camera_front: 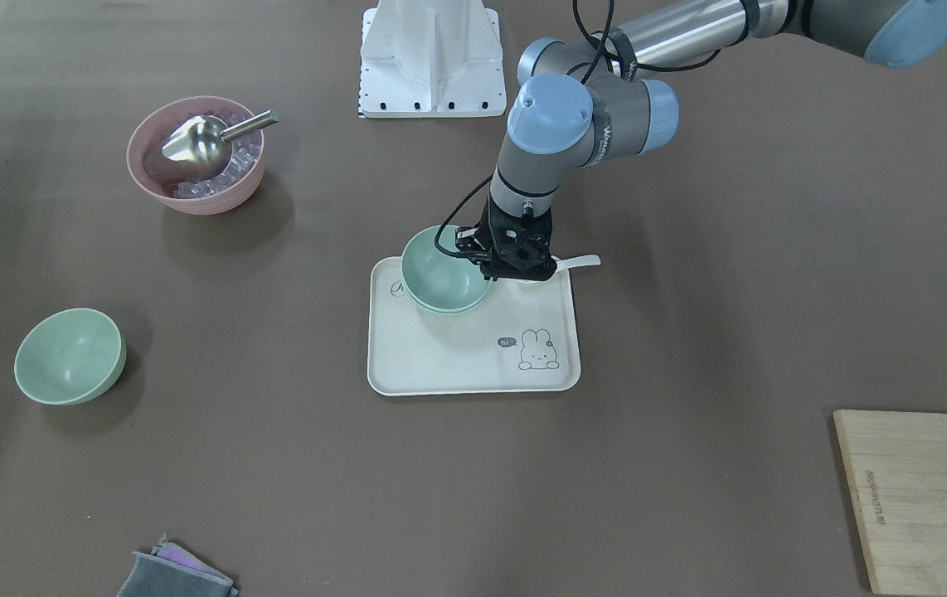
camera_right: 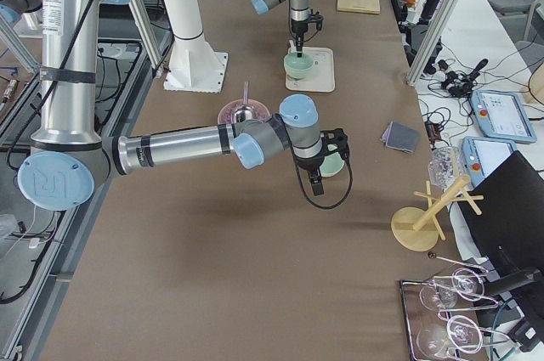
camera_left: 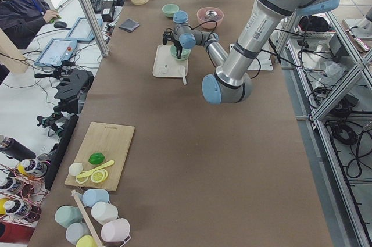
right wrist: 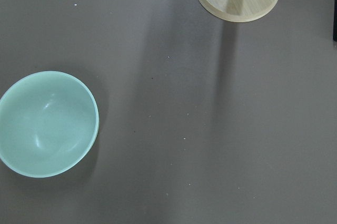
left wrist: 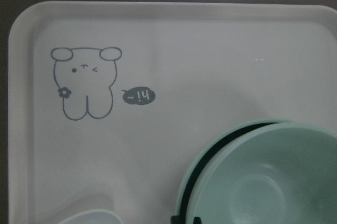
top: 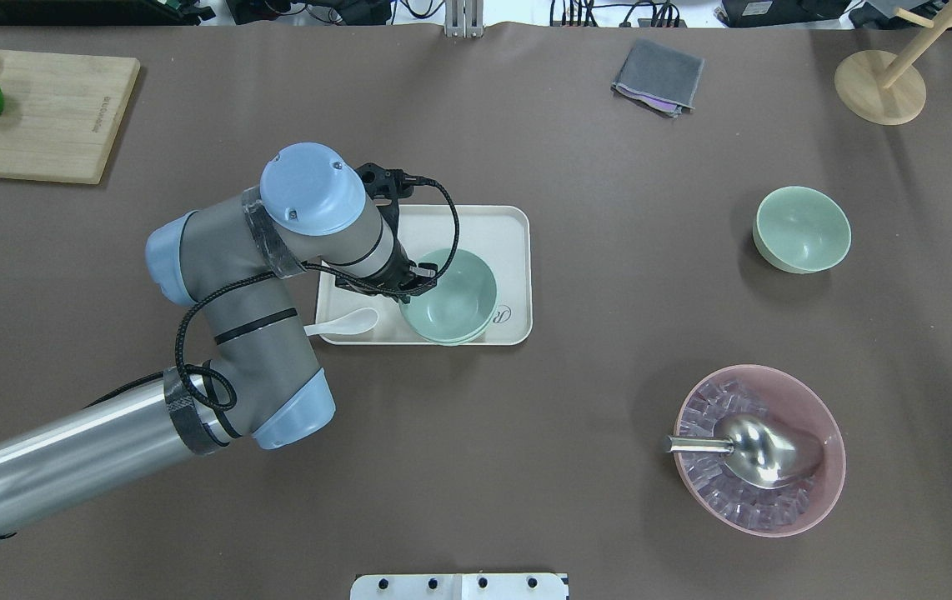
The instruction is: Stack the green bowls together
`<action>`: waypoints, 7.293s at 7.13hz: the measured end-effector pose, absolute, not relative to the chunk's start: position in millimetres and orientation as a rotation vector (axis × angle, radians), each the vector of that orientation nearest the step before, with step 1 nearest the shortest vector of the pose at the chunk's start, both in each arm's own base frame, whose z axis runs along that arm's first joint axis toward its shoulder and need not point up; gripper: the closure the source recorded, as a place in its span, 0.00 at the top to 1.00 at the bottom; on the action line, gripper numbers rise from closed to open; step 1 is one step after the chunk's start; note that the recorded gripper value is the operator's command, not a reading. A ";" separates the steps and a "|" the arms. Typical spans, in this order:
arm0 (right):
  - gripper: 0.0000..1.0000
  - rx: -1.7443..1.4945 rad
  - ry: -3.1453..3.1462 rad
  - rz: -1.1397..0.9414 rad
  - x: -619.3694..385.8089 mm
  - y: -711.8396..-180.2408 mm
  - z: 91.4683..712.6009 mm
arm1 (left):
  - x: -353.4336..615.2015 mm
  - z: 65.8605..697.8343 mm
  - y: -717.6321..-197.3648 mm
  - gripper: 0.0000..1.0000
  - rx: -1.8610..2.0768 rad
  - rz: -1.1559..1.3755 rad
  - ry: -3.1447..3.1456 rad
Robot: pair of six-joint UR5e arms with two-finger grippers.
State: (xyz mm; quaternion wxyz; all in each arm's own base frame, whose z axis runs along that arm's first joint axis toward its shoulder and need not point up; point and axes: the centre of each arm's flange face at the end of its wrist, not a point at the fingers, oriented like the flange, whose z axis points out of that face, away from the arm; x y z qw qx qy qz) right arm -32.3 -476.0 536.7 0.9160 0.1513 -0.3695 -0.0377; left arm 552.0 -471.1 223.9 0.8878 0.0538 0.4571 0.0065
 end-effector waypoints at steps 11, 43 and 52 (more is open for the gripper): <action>0.98 0.285 -0.759 -0.073 -40.6 -475.9 542.2 | 284.8 280.4 -518.8 0.98 0.194 0.228 0.704; 0.00 0.185 -0.981 0.002 -417.8 -487.7 192.0 | -34.3 592.2 -486.5 0.98 0.088 0.441 0.704; 0.00 0.137 -0.911 -0.021 -515.8 -464.0 178.8 | -34.4 620.1 -471.6 0.98 0.038 0.426 0.713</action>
